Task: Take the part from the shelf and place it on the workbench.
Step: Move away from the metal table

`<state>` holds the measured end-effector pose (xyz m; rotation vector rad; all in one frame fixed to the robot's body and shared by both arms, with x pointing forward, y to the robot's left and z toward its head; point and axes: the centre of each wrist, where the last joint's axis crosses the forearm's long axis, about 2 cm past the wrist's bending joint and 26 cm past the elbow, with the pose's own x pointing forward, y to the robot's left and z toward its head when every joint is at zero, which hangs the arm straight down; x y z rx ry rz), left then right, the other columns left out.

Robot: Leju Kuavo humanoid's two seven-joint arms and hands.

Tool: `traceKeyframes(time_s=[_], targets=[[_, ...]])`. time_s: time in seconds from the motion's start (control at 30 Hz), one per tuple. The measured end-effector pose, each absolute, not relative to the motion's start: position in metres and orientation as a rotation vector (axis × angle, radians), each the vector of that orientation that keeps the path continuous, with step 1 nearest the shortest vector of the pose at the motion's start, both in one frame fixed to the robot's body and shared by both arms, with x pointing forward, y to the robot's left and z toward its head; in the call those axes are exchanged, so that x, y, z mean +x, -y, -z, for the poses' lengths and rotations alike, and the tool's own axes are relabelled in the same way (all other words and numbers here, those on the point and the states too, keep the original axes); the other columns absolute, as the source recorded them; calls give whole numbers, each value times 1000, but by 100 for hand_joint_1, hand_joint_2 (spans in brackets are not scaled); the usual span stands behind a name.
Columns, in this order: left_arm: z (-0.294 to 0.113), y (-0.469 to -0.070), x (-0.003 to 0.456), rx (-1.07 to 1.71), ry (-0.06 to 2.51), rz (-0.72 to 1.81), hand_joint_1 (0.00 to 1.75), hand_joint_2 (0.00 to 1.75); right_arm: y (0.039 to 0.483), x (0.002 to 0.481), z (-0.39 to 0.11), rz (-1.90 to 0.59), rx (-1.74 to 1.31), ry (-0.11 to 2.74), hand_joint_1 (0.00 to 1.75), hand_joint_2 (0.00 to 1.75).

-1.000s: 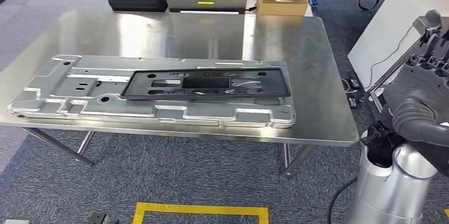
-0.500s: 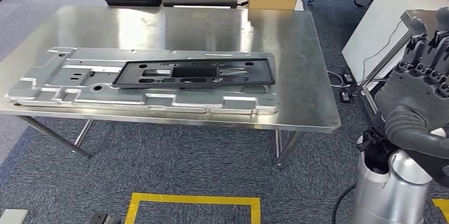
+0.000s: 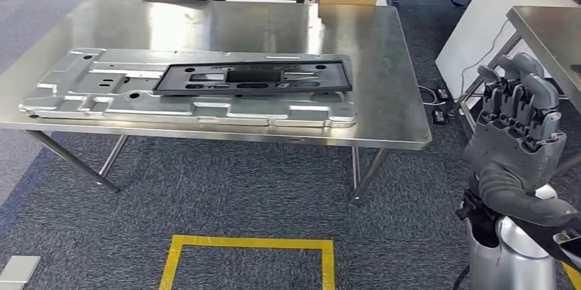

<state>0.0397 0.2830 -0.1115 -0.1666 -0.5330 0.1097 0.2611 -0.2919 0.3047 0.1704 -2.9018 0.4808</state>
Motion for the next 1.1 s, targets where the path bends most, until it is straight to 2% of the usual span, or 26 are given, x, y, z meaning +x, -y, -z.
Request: traceKeyframes(time_s=[0.53,0.77,1.1], targets=[[111,-287,42,-149,609,-202,0,0,279,259,-278,-517,256,2797,0,0],[112,-286,39,-147,607,-231,0,0,275,239,-223,-552,252,2601,0,0],[112,-284,37,-136,604,-260,0,0,267,190,-114,-521,166,2153,0,0]])
